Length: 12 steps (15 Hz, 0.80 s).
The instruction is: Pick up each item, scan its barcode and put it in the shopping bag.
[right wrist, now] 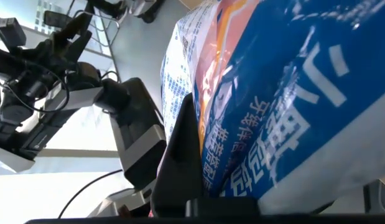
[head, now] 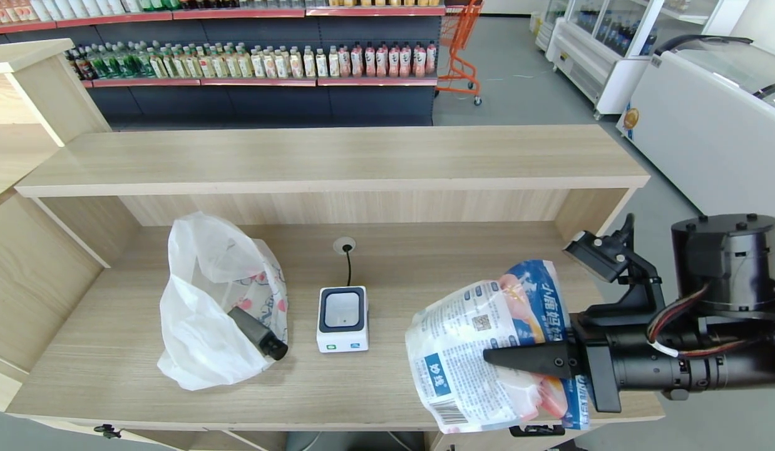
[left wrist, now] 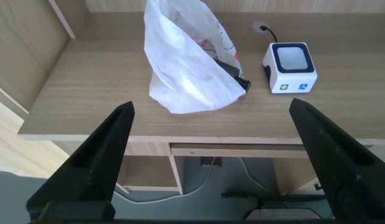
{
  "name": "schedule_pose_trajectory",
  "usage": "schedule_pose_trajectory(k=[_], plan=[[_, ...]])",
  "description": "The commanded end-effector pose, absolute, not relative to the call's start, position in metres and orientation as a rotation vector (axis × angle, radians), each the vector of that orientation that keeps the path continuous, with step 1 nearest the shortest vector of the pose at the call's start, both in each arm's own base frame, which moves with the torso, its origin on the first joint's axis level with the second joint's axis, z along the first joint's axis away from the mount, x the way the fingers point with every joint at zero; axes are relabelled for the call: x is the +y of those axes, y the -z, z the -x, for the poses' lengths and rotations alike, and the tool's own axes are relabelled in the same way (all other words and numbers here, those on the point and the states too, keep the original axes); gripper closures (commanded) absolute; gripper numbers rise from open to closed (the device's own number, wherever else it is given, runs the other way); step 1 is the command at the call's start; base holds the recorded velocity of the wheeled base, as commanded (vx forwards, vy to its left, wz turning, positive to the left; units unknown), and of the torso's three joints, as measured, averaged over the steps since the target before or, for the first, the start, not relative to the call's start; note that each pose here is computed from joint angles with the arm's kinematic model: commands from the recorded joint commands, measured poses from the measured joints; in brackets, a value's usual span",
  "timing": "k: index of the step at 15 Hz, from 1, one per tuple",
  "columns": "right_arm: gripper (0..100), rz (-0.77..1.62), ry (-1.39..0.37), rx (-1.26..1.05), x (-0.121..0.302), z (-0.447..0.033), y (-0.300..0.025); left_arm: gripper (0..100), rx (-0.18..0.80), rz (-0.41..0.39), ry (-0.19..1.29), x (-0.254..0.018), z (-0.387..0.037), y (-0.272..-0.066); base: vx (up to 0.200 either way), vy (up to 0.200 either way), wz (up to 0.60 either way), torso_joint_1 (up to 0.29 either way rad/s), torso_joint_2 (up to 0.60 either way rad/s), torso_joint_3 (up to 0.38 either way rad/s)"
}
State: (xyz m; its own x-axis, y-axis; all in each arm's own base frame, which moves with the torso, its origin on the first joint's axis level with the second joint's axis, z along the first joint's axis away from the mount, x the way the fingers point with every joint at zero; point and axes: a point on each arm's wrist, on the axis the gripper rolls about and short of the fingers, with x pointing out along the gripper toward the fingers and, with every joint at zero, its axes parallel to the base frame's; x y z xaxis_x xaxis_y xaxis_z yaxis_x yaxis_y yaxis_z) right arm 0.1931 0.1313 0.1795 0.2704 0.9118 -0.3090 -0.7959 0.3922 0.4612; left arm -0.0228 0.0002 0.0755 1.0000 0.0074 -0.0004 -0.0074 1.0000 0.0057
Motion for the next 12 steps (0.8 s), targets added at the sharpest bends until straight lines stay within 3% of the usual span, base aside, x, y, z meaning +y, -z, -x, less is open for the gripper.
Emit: schedule_pose_trajectory(k=[1,6,11,12], plan=[[100,-0.231,-1.166,0.579,0.131,-0.192,-0.18,0,0.0,-0.006,-0.008,0.0,0.023,-0.075,0.0,0.0,0.0,0.0,0.0,0.0],[100,-0.173,-1.127,0.504,0.127,-0.191,-0.186,0,0.0,-0.006,-0.006,0.0,0.023,-0.075,0.0,0.0,0.0,0.0,0.0,0.0],[100,0.339,-0.873,0.215,0.081,-0.195,-0.194,0,0.0,-0.006,-0.006,0.0,0.023,-0.075,0.0,0.0,0.0,0.0,0.0,0.0],[100,0.53,-0.795,0.182,0.065,-0.195,-0.191,0,0.0,-0.006,-0.008,0.0,0.023,-0.075,0.0,0.0,0.0,0.0,0.0,0.0]])
